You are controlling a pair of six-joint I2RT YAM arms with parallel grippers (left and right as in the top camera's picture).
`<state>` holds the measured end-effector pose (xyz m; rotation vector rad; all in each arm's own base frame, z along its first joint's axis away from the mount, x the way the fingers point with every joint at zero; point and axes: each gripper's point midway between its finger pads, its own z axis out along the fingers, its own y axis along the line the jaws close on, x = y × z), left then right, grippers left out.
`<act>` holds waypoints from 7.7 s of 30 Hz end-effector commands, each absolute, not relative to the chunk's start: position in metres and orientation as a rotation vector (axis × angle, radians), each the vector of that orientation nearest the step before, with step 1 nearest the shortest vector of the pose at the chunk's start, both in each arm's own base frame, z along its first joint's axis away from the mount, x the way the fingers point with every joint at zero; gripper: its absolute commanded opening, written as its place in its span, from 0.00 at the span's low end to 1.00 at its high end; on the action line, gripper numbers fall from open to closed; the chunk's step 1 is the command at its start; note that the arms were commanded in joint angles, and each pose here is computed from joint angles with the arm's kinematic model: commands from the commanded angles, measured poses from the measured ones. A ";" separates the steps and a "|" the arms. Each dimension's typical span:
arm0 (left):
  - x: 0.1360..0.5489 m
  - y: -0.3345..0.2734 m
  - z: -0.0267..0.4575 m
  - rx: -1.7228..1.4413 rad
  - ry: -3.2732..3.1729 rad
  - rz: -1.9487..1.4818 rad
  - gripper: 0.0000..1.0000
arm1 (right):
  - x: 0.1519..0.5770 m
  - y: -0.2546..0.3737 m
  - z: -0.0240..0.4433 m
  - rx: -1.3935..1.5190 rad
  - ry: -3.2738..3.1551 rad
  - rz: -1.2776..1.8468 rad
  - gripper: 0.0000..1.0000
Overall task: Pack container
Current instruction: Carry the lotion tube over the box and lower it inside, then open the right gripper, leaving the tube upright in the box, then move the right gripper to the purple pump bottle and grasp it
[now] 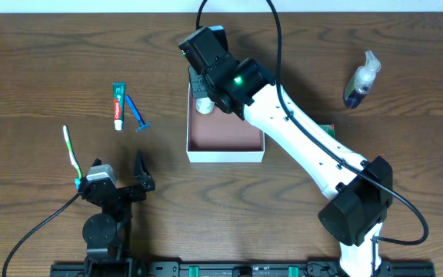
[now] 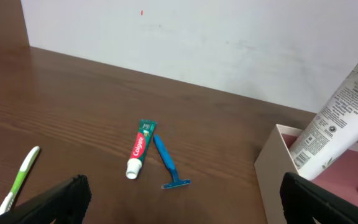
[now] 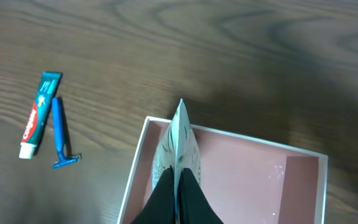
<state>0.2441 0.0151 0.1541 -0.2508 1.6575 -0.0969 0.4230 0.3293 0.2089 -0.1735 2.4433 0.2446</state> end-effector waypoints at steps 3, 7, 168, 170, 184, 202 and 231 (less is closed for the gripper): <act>0.243 0.017 0.135 -0.253 1.715 -0.073 0.98 | 0.429 0.333 0.212 -0.157 2.407 0.228 0.01; 0.243 0.017 0.135 -0.253 1.715 -0.073 0.98 | 0.432 0.335 0.206 -0.158 2.411 0.226 0.01; 0.243 0.017 0.135 -0.253 1.714 -0.073 0.98 | 0.451 -0.060 0.219 0.266 2.695 -0.006 0.98; 0.243 0.017 0.135 -0.253 1.715 -0.073 0.98 | 0.455 -0.056 0.206 0.208 2.704 0.025 0.96; 0.243 0.017 0.135 -0.253 1.715 -0.073 0.98 | 0.468 -0.055 0.137 0.089 2.695 0.021 0.76; 0.243 0.017 0.135 -0.253 1.715 -0.073 0.98 | 0.488 -0.059 0.133 0.049 2.601 -0.008 0.59; 0.243 0.017 0.135 -0.253 1.715 -0.073 0.98 | 0.499 -0.031 0.161 -0.026 2.519 0.083 0.01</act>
